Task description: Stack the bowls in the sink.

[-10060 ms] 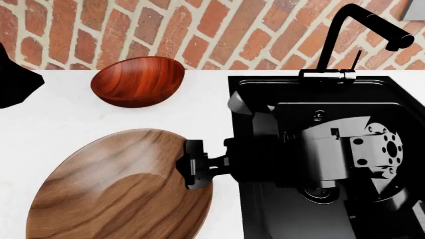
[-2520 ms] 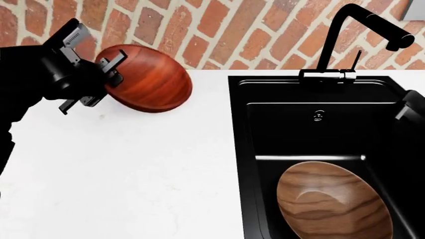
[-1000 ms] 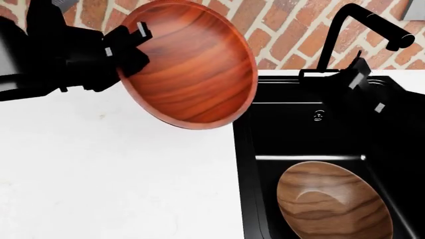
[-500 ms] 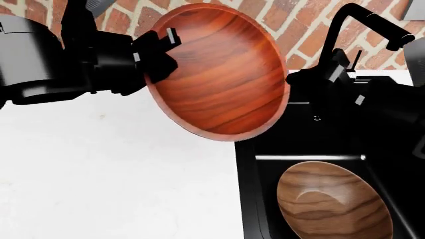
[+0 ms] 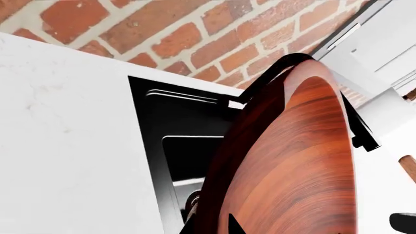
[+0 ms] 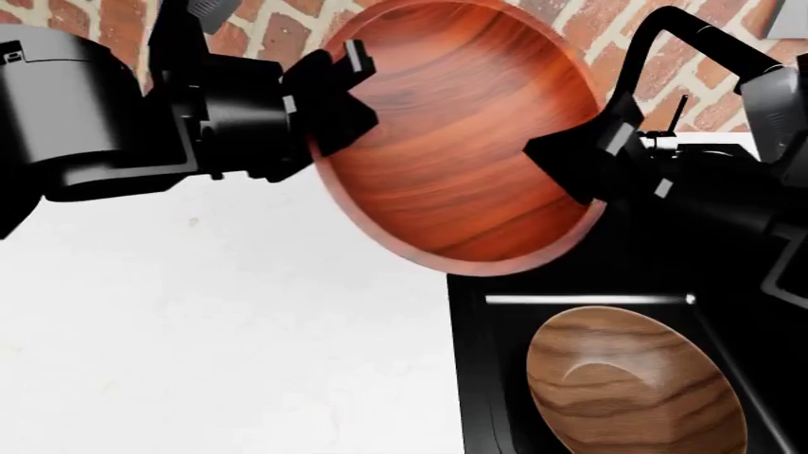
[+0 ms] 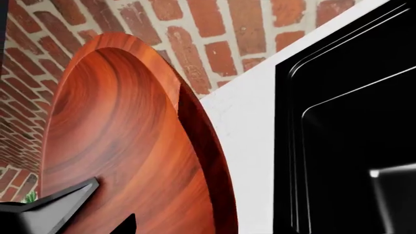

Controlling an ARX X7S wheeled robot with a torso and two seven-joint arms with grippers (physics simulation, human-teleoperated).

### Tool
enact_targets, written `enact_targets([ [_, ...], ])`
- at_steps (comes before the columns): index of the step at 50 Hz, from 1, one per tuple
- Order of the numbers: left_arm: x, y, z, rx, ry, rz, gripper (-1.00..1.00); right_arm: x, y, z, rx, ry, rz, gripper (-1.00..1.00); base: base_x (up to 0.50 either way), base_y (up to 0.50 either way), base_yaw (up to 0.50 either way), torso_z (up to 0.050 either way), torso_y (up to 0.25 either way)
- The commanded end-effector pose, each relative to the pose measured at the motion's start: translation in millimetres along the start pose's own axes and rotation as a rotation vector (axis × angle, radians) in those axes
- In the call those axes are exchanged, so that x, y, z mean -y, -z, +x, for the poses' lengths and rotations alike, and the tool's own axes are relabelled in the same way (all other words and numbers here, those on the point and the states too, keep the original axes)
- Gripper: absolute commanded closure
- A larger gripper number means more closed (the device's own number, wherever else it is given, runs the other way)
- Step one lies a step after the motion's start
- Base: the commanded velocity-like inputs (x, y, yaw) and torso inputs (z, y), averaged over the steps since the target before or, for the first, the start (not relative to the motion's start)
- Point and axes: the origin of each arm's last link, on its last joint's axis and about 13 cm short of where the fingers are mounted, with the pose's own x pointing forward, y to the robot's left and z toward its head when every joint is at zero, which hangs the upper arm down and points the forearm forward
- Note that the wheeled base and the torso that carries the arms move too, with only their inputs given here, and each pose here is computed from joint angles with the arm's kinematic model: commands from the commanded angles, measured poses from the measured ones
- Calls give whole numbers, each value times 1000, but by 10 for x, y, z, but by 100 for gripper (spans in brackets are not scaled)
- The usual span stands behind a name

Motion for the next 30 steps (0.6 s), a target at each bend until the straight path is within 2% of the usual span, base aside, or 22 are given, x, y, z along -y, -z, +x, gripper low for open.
enact_targets([
  [1,40,-9,-10,4,54,-23,100,-6,16,24,-6,-7,0,-100,0,0,0,0,0],
  [12,106,-8,-17,-1,90,-19,100,-7,21,42,-12,-13,0,-100,0,0,0,0,0],
  [13,107,-10,-16,-1,90,-19,100,-6,19,44,-9,-10,1,100,0,0,0,0,0],
  [30,101,-32,-10,2,93,-29,100,-21,-10,10,10,-2,-9,100,0,0,0,0,1],
])
